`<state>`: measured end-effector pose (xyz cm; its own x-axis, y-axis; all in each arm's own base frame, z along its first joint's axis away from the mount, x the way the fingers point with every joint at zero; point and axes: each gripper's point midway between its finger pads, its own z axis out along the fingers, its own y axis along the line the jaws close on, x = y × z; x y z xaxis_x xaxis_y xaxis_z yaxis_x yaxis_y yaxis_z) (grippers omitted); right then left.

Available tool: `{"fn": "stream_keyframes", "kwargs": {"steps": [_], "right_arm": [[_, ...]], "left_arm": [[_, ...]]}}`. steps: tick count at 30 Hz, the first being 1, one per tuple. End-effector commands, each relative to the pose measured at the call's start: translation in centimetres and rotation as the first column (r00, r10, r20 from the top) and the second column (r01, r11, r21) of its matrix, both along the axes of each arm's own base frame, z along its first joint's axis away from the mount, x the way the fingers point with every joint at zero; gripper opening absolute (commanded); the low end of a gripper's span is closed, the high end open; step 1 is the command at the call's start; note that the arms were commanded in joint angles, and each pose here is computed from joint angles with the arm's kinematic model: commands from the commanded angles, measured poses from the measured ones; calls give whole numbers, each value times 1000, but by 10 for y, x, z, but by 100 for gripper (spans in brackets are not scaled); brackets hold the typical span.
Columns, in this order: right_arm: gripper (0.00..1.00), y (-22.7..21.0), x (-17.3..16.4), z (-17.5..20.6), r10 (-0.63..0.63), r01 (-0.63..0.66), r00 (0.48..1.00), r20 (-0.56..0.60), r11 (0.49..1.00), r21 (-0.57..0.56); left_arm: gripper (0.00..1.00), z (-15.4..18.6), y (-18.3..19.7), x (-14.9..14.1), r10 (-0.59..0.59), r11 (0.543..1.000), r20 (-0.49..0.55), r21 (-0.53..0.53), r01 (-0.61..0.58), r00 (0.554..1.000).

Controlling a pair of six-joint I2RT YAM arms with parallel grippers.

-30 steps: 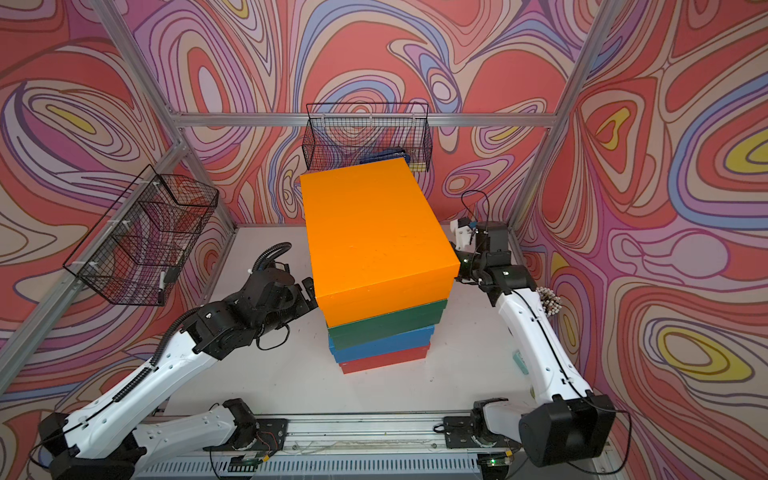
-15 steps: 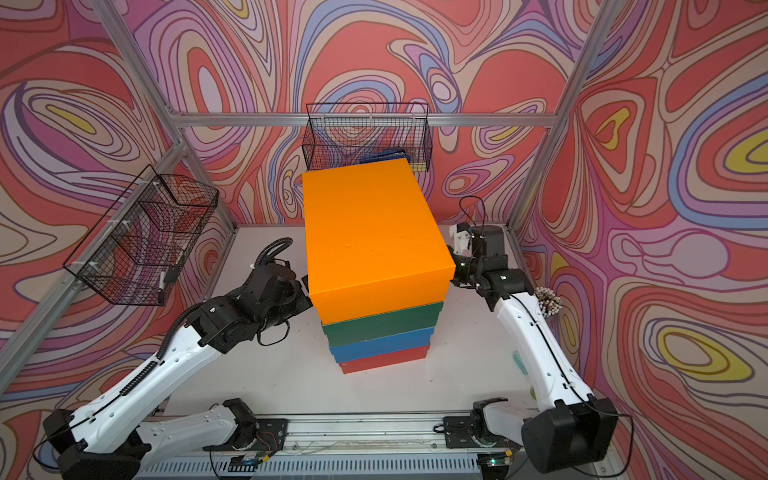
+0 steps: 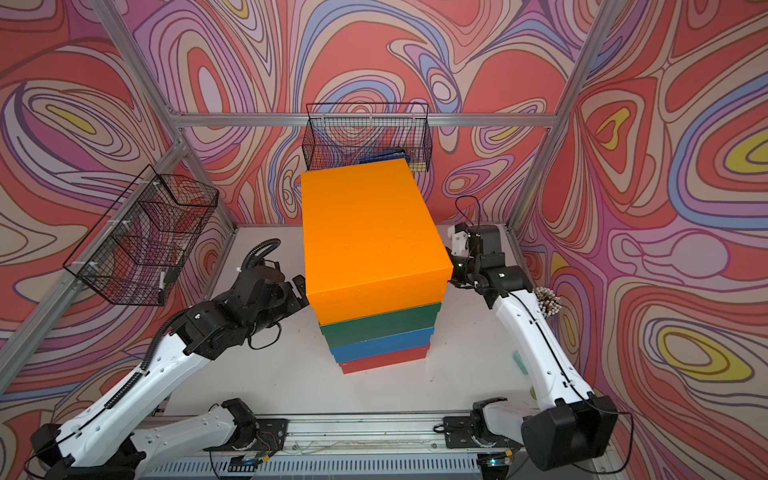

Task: Stack the shoeboxes
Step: Adjust the shoeboxes in the shoebox, then reset both arms

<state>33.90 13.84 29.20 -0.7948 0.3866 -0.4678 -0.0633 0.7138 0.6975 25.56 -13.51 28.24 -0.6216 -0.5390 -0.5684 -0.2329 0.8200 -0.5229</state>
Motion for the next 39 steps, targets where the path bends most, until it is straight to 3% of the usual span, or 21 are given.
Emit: {"fn": "stream_keyframes", "kwargs": {"steps": [1,3,5,6,11,12,14,16,19,22,24,29,31,36,37,39], "right_arm": [[0,-33,4,-16,-90,87,996,-1,973,-215],[17,-54,6,-25,-152,148,988,15,937,-316],[50,-72,8,-33,-196,207,978,68,894,-397],[98,-83,9,-38,-226,250,968,106,865,-436],[98,-120,13,-68,-302,400,916,265,736,-545],[98,-128,15,-80,-340,436,900,272,703,-562],[98,-134,23,-103,-281,413,911,303,646,-642],[98,-139,28,-132,-258,392,920,295,606,-692],[98,-143,35,-159,-266,427,904,334,584,-690],[98,-156,36,-177,-303,516,857,418,528,-675],[98,-155,38,-188,-299,526,849,435,538,-659],[98,-160,56,-178,-260,583,806,531,503,-638],[98,-162,62,-174,-253,604,783,568,527,-598],[98,-177,89,-186,-251,605,759,600,610,-511],[98,-166,91,-192,-202,542,800,564,645,-538],[98,-164,89,-195,-198,541,794,574,661,-520]], "left_arm": [[100,24,34,-7,62,995,80,70,-67,995],[100,27,51,-6,82,983,121,151,-100,989],[100,25,64,-4,85,965,164,232,-122,983],[100,23,71,-2,88,950,201,277,-143,976],[100,12,97,13,106,853,380,440,-280,919],[100,8,104,16,121,812,416,481,-331,901],[100,0,112,27,116,707,482,574,-413,868],[100,-20,109,39,43,606,475,687,-401,879],[100,-58,121,59,75,550,386,753,-361,919],[100,-107,135,77,113,577,288,760,-299,951],[100,-139,140,82,95,592,257,762,-262,962],[100,-164,129,104,-19,634,242,753,-175,970],[100,-160,127,111,-56,632,287,751,-188,956],[100,-164,137,123,-104,707,298,693,-140,949],[100,-165,140,124,-105,715,297,686,-136,949],[100,-168,143,126,-119,740,321,660,-132,939]]}}
